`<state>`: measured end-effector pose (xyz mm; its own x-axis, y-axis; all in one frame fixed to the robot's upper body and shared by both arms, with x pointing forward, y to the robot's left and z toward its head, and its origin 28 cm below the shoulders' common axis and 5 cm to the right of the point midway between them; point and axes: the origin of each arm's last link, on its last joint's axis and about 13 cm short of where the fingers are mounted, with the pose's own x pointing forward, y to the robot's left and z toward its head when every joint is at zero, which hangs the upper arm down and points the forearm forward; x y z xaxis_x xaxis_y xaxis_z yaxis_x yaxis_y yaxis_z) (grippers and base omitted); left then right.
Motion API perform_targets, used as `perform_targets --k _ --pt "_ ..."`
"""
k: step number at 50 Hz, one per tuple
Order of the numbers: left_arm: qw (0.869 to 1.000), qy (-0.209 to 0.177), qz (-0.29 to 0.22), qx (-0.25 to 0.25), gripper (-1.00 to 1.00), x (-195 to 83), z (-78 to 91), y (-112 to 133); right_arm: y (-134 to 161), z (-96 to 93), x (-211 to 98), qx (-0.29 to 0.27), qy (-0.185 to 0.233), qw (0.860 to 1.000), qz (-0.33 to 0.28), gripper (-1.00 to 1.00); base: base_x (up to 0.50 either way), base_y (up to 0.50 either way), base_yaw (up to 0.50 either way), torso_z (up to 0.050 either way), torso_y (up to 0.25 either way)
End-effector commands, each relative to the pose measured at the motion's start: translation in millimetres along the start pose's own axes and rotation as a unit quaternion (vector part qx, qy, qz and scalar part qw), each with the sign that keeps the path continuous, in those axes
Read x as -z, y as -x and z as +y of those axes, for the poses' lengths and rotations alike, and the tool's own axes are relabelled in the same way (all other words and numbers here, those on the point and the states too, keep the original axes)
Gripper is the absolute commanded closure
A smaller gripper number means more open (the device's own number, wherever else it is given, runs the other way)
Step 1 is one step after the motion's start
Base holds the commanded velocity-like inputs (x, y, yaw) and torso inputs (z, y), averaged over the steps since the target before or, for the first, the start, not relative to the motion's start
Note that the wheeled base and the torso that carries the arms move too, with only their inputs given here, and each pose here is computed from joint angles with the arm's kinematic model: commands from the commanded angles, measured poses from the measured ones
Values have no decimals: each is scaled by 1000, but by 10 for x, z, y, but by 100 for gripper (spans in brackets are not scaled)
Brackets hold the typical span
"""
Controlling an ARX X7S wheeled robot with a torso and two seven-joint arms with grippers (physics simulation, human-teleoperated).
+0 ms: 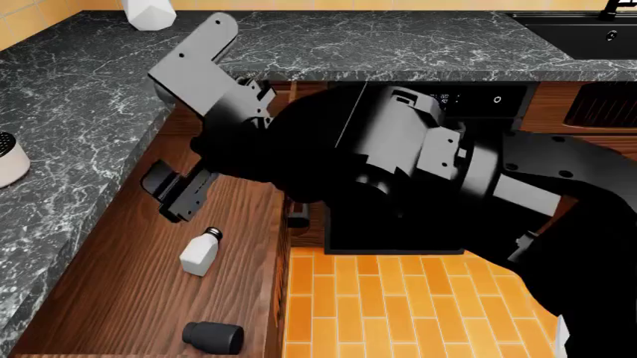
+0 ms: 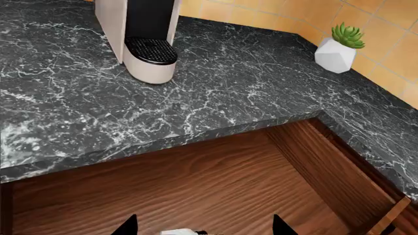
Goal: Pick and place the shaker into the drawer. Then close the cabinet.
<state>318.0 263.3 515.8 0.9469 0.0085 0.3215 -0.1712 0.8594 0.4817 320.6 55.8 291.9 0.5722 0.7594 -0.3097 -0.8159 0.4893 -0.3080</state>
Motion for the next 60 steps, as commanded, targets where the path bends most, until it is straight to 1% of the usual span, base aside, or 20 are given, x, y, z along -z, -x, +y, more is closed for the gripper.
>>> perform_targets --k 1,5,7,14,19,22,26,29,31,36,43,50,60 --pt "1000 16 -13 12 -100 -35 -86 43 573 -543 -368 181 -52 975 -119 -100 0 0 0 0 0" --pt "999 31 -14 24 -100 24 -202 64 835 -685 -308 271 -57 952 -131 -100 0 0 0 0 0" --pt "999 40 -13 30 -100 51 -260 74 967 -703 -273 292 -64 945 -136 -100 0 0 0 0 0" --pt "997 52 -17 48 -100 70 -419 99 1298 -774 -251 345 -87 920 -163 -100 0 0 0 0 0" --pt "997 54 -16 56 -100 93 -483 107 1408 -780 -225 363 -90 911 -175 -100 0 0 0 0 0" --pt "996 56 -16 60 -100 101 -509 119 1427 -777 -207 370 -90 907 -179 -100 0 0 0 0 0" --pt "996 55 -16 64 -100 111 -525 121 1430 -756 -179 371 -91 907 -180 -100 0 0 0 0 0" --pt "996 55 -15 65 -100 123 -534 126 1426 -754 -163 378 -88 903 -184 -100 0 0 0 0 0" --pt "996 56 -15 66 -100 126 -537 132 1439 -748 -168 375 -104 900 -199 -100 -16 -500 0 0 0" --pt "996 57 -14 67 -100 132 -545 139 1470 -743 -179 377 -114 894 -213 -100 -44 -500 0 0 0" --pt "996 58 -15 70 -100 128 -567 145 1489 -727 -169 367 -133 893 -225 -100 -46 -500 0 0 0" --pt "996 56 -13 73 -100 144 -589 146 1494 -712 -139 361 -140 895 -223 -100 -46 -500 0 0 0" --pt "996 61 -9 69 -100 212 -631 137 1487 -727 -89 366 -147 893 -216 -100 -44 -500 0 0 0"
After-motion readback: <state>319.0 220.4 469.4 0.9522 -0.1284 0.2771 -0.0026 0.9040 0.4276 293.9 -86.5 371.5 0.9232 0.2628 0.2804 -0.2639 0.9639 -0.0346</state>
